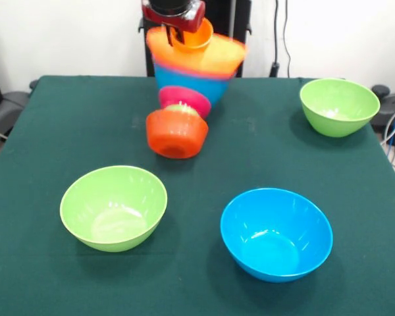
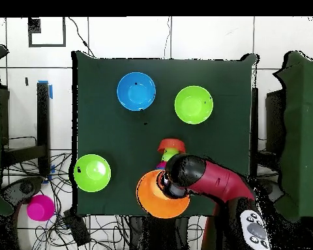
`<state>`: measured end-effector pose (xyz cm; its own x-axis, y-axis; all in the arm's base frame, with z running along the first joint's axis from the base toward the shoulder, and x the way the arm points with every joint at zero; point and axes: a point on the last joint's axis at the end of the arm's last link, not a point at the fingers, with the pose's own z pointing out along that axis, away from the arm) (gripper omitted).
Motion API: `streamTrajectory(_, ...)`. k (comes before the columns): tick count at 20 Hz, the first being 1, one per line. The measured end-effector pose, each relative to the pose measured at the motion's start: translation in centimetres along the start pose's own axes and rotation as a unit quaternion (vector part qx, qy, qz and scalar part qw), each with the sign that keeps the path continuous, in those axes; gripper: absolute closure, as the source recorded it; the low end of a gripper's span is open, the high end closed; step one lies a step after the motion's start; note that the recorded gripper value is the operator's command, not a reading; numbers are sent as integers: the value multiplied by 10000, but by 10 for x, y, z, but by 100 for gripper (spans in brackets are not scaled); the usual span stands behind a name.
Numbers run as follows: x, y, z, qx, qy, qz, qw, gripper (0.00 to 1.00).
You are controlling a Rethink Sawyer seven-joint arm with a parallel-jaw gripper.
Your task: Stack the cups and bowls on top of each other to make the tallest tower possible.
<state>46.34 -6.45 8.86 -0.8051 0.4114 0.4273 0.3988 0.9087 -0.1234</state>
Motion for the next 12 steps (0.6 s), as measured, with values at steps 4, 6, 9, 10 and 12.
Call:
streamTrajectory(4,-3,-9,12,208,63,-9,9998,100)
streamTrajectory(6,-7,-11,13,278,45,8,9996,100)
streamTrajectory(9,-15,-11,11,388,-51,9,9992,100)
streamTrajectory(10,-19,-10,9,436,-100,13,9990,100)
streamTrajectory(12,-25,-7,6,502,-183,28,9986,100)
